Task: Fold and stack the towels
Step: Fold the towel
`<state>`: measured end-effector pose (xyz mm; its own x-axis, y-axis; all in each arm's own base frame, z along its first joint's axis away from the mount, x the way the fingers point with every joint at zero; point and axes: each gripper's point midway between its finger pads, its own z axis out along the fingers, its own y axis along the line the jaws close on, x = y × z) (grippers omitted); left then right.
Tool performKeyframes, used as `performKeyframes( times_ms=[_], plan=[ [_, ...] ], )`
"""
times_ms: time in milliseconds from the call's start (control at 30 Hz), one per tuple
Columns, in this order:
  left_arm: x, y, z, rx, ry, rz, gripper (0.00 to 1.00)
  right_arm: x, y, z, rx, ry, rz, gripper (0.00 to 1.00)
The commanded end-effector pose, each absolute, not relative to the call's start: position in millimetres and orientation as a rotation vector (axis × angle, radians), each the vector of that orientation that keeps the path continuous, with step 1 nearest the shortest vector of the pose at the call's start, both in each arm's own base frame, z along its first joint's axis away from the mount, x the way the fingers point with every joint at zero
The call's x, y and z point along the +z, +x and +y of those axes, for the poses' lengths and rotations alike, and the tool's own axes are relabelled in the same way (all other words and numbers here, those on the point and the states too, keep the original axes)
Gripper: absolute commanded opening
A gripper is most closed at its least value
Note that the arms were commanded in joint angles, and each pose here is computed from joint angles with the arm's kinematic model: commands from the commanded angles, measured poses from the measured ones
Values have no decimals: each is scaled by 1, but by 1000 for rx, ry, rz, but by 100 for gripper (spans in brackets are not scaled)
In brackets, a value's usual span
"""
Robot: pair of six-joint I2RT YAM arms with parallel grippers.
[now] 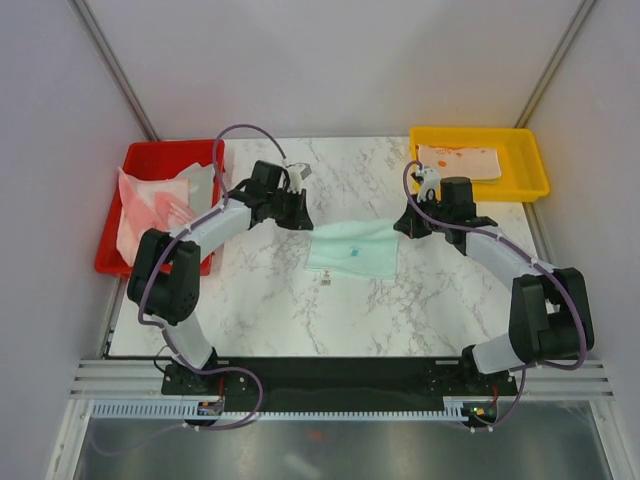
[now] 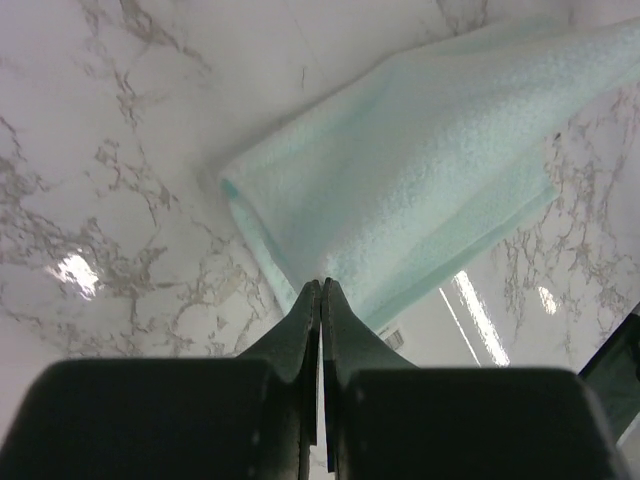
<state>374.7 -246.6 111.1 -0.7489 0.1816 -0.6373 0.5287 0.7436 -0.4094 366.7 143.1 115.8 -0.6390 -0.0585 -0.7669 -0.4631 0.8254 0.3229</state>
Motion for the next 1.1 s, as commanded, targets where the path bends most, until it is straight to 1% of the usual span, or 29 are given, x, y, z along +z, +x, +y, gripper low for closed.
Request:
performKeyframes(
  times_ms=[0, 300, 700, 900, 933, 1000, 1033, 1067],
  plan=[
    [116, 369, -247, -785, 457, 2337, 2, 109, 355, 140, 641, -303, 2243, 0],
    [101, 340, -247, -765, 437, 2374, 2, 91, 316, 153, 654, -282, 2313, 0],
    [96, 326, -234, -694, 385, 2388, 2, 69, 291, 144, 648, -155, 2401, 1],
    [85, 318, -239, -703, 395, 2426, 2, 59, 284, 145, 664, -124, 2427, 8],
    [83, 317, -238, -689, 393, 2436, 2, 59, 283, 146, 674, -116, 2427, 10],
    [79, 314, -239, -672, 397, 2444, 2, 57, 280, 145, 679, -109, 2431, 13],
    [77, 314, -239, -667, 393, 2450, 2, 57, 279, 144, 670, -107, 2431, 18],
    [77, 313, -240, -668, 393, 2455, 2, 57, 279, 144, 672, -102, 2430, 22]
  ],
)
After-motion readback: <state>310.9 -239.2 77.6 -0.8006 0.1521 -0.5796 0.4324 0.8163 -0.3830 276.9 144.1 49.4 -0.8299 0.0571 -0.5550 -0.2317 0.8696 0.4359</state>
